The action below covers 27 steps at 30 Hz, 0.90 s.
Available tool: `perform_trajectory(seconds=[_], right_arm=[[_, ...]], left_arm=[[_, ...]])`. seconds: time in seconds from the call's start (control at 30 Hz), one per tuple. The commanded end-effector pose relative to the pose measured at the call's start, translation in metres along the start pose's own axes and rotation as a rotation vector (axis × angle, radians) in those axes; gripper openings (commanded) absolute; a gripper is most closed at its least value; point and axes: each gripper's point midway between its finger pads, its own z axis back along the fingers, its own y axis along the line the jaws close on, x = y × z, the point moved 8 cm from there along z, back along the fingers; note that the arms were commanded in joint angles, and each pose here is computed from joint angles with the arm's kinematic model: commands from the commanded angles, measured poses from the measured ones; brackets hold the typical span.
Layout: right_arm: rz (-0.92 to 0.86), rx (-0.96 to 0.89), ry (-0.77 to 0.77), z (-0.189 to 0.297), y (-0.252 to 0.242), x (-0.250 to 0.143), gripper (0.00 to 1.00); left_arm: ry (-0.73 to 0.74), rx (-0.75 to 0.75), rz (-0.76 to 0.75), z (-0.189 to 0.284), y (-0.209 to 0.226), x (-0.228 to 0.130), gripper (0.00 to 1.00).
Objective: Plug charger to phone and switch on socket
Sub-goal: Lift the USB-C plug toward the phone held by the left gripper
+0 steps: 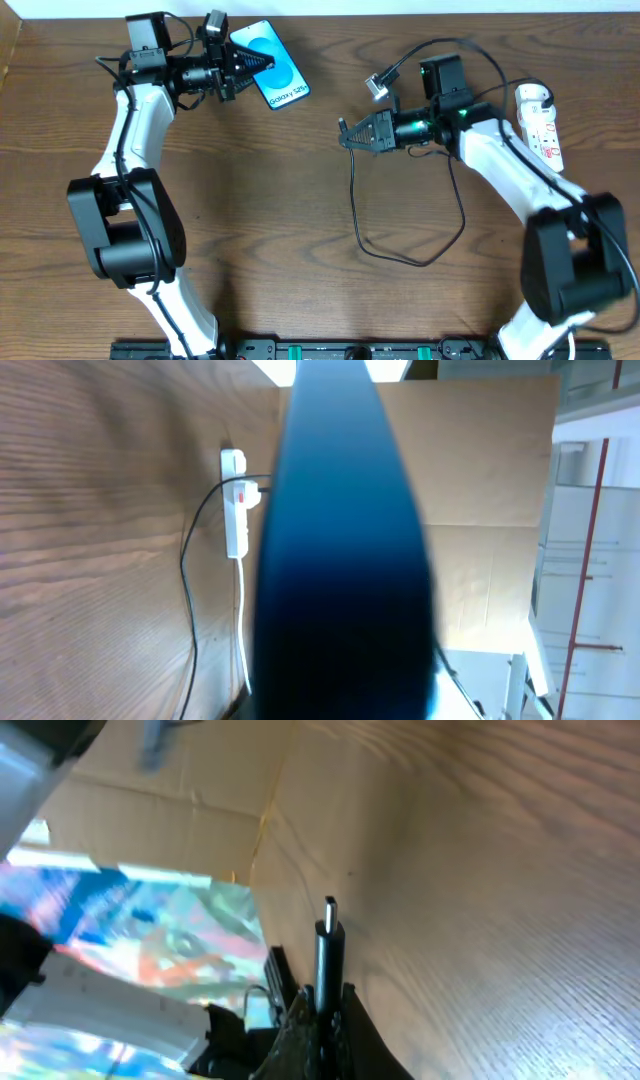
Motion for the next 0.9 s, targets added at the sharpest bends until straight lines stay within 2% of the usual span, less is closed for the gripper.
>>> perform_trajectory(seconds=[0.0,0.13,0.4,0.67,0.87], right_arm=[[0.147,0.019,0.007,-0.004,0.028,-0.001,0.01],[0.156,0.093,0.043,-0.015,0.043,-0.005,0.01],[0.17,0.094,0.044,-0.017,0.044,-0.005,0.01],[0.195,0.076,-0.011,-0.002,0.037,0.006,0.01],[0.21,0.082,-0.057,0.018,0.031,0.015,0.01]], left_arm=[[0.069,-0.05,-0.088,-0.014,-0.019,-0.008,0.08],[0.104,-0.057,-0.125,-0.03,-0.023,-0.012,0.07],[0.116,-0.065,-0.171,-0.038,-0.029,-0.01,0.07],[0.12,-0.082,-0.249,-0.047,-0.048,-0.002,0.07],[0.072,-0.052,-0.224,-0.06,-0.051,0.002,0.07]])
